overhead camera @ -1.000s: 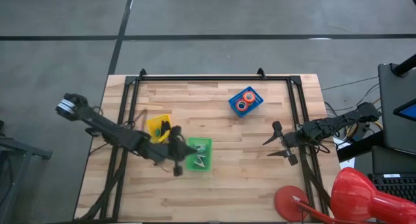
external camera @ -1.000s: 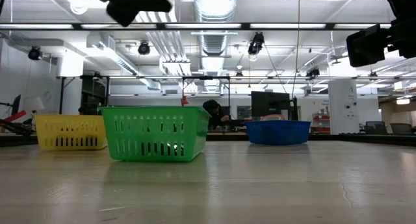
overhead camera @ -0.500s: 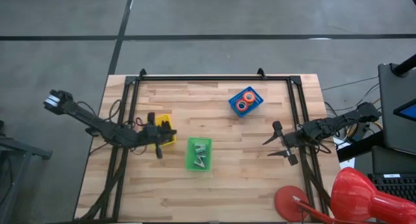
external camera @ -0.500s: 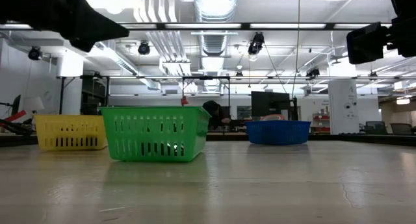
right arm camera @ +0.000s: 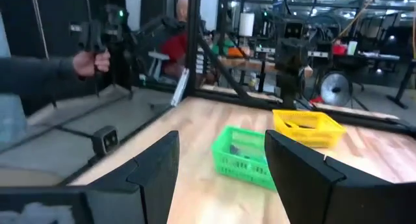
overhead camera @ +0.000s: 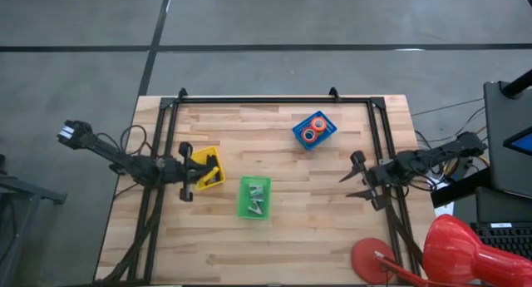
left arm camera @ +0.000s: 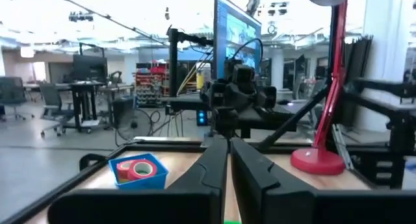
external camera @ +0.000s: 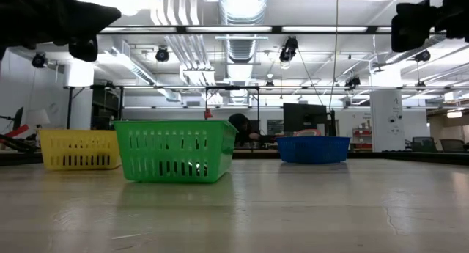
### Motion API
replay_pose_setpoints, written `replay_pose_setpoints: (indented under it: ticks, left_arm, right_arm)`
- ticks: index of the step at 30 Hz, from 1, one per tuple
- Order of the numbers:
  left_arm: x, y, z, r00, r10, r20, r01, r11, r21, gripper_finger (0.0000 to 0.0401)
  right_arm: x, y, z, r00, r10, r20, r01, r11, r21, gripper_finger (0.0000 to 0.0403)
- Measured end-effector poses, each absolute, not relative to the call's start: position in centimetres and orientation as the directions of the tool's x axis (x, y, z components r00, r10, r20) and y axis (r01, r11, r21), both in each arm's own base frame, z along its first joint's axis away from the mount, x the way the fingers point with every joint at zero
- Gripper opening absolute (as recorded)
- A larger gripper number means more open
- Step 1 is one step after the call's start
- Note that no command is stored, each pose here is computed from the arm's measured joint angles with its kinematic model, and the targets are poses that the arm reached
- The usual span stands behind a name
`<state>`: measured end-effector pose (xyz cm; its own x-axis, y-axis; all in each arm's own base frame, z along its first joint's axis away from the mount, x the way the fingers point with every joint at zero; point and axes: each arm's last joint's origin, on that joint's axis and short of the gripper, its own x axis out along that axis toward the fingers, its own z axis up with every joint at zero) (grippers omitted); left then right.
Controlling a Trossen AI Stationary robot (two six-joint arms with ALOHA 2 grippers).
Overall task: Pick and place Stapler, Stapler remover, tape
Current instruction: Return to Home Position
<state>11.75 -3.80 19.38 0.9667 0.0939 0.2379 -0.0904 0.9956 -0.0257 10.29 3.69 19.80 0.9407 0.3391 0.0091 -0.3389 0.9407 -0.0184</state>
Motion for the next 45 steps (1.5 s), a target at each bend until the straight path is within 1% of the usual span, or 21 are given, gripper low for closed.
replay_pose_setpoints:
  ticks: [2,4,7,9,12,14,17,19,21,23,30,45]
  left_arm:
    - [11.5,-3.7,19.5,0.963,0.103,0.248,-0.102,0.995,-0.015,0.0023]
    - [11.3,-3.5,19.2,0.968,0.133,0.214,-0.134,0.991,-0.009,0.0023]
    - [11.1,-3.4,19.0,0.973,0.13,0.193,-0.121,0.991,-0.055,0.0023]
    - [11.0,-3.4,18.8,0.976,0.114,0.184,-0.101,0.992,-0.076,0.0023]
    - [10.9,-3.3,18.7,0.978,0.113,0.174,-0.105,0.993,-0.058,0.0023]
    - [10.9,-3.3,18.9,0.975,0.116,0.189,-0.109,0.993,-0.046,0.0023]
    - [10.8,-3.3,19.0,0.974,0.116,0.196,-0.122,0.992,0.017,0.0023]
    - [10.8,-3.3,18.9,0.976,0.115,0.186,-0.133,0.987,0.087,0.0023]
    - [10.9,-3.3,18.7,0.979,0.115,0.167,-0.14,0.978,0.152,0.0023]
    - [10.9,-3.3,18.3,0.984,0.112,0.138,-0.136,0.975,0.174,0.0023]
    - [11.0,-3.4,18.0,0.989,0.111,0.102,-0.127,0.978,0.166,0.0025]
    - [11.0,-3.4,17.9,0.989,0.111,0.101,-0.127,0.978,0.166,0.0026]
  right_arm:
    - [10.1,3.6,20.1,0.944,0.33,-0.026,-0.331,0.942,-0.05,0.0219]
    - [9.9,3.4,20.4,0.953,0.294,-0.075,-0.3,0.951,-0.081,0.0219]
    - [9.4,3.1,20.7,0.966,0.235,-0.109,-0.245,0.965,-0.091,0.0219]
    - [9.3,3.1,20.6,0.964,0.251,-0.086,-0.258,0.962,-0.093,0.0219]
    - [9.4,3.3,19.7,0.944,0.328,-0.033,-0.33,0.938,-0.105,0.0219]
    - [9.5,3.4,19.0,0.936,0.353,-0.005,-0.351,0.93,-0.113,0.0219]
    - [9.6,3.5,17.9,0.937,0.35,0.013,-0.346,0.929,-0.129,0.0219]
    - [9.8,3.5,16.9,0.938,0.346,0.009,-0.342,0.93,-0.135,0.0219]
    - [9.8,3.4,16.7,0.943,0.332,-0.004,-0.33,0.934,-0.135,0.0219]
    - [9.9,3.3,16.7,0.948,0.318,-0.01,-0.316,0.939,-0.136,0.0219]
    - [9.9,3.3,16.5,0.948,0.316,-0.03,-0.313,0.914,-0.259,0.0219]
    - [10.0,3.3,16.4,0.948,0.316,-0.033,-0.314,0.913,-0.259,0.0219]
